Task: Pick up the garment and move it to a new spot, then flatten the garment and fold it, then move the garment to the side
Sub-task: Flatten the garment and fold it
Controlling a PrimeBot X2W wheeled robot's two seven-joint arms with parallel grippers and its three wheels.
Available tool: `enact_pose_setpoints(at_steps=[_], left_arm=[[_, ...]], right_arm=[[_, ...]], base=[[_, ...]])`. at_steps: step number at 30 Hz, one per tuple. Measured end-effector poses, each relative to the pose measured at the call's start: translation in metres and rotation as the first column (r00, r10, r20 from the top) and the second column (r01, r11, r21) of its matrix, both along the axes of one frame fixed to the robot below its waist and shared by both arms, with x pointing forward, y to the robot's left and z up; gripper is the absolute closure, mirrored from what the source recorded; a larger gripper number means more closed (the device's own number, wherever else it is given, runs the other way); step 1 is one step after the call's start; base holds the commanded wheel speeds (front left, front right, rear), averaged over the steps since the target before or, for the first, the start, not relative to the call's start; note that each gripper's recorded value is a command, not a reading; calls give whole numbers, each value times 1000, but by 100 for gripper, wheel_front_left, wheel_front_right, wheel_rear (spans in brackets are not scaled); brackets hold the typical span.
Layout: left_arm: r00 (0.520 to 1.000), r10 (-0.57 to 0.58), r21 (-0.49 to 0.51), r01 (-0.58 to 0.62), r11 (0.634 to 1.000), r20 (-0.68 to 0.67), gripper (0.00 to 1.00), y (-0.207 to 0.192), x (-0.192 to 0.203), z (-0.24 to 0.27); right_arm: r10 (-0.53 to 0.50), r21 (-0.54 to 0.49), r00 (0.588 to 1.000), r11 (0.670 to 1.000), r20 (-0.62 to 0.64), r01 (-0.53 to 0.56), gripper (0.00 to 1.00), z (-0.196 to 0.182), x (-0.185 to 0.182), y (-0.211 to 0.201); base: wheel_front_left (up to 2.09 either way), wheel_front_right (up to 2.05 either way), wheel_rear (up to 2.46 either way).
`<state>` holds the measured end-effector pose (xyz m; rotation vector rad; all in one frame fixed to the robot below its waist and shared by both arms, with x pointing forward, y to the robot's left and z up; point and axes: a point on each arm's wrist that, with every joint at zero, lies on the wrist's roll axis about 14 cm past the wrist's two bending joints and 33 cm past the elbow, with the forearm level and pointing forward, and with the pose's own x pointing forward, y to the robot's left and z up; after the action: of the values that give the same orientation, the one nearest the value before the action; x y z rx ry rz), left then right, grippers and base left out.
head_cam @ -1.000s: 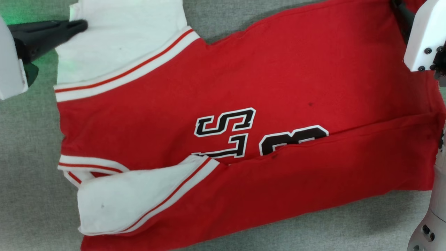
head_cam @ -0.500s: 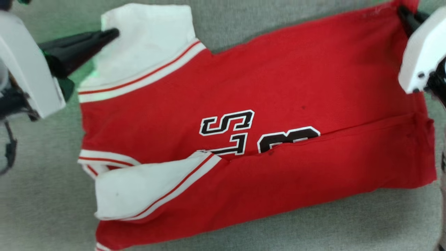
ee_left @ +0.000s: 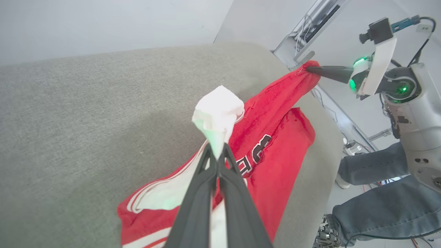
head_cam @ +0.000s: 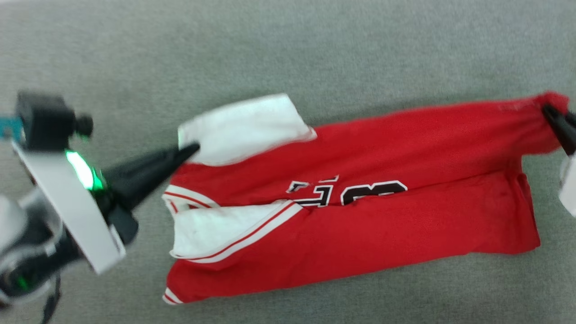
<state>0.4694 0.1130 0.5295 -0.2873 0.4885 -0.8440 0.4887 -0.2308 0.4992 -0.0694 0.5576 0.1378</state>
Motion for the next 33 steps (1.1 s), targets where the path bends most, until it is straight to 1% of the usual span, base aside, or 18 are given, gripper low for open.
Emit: enact_pose_setpoints(at_steps=[3, 6, 10, 12, 18, 23, 26, 27, 28, 29, 30, 31, 33], left_arm=[[1000, 23, -15, -23, 1000, -3, 100, 7, -24, -2], [998, 35, -17, -36, 999, -43, 100, 12, -51, -14], [993, 76, -52, -80, 995, -85, 100, 17, -72, -24], [990, 88, -51, -94, 994, -114, 100, 19, -81, -34], [966, 140, -50, -154, 987, -219, 100, 24, -92, -71], [946, 162, -47, -182, 982, -281, 100, 20, -94, -98], [941, 188, -36, -206, 978, -283, 100, 24, -87, -106], [941, 193, -29, -209, 977, -280, 88, 26, -86, -108], [940, 200, -27, -216, 976, -275, 52, 27, -84, -109], [940, 208, -34, -225, 974, -271, 4, 27, -81, -107], [940, 211, -46, -231, 972, -267, 0, 26, -80, -105], [941, 220, -56, -242, 969, -258, 0, 26, -77, -102], [940, 248, -74, -272, 960, -235, 0, 29, -70, -95]], right_arm=[[5, 1, 1000, 1000, 10, -5, 100, 3, -19, -4], [8, 37, 1000, 999, 2, -8, 100, -4, -36, 0], [0, 86, 1000, 996, -13, 1, 100, -19, -54, 5], [-7, 101, 1000, 995, -27, 10, 100, -28, -61, 7], [-38, 144, 998, 989, -59, 46, 100, -57, -71, 11], [-55, 141, 994, 988, -94, 68, 100, -87, -74, 12], [-41, 134, 993, 989, -113, 56, 100, -99, -74, 18], [-38, 134, 994, 990, -104, 52, 96, -99, -71, 18], [-36, 134, 995, 990, -95, 49, 77, -98, -69, 19], [-33, 133, 995, 990, -92, 45, 56, -98, -69, 20], [-30, 133, 996, 990, -89, 42, 27, -97, -68, 21], [-28, 130, 996, 991, -84, 38, 0, -96, -68, 21], [-25, 126, 998, 991, -65, 33, 0, -88, -67, 19]], base=[[0, 0, 0], [0, 0, 0], [0, 0, 0], [0, 0, 0], [0, 0, 0], [0, 0, 0], [0, 0, 0], [0, 0, 0], [0, 0, 0], [0, 0, 0], [0, 0, 0], [0, 0, 0], [0, 0, 0]])
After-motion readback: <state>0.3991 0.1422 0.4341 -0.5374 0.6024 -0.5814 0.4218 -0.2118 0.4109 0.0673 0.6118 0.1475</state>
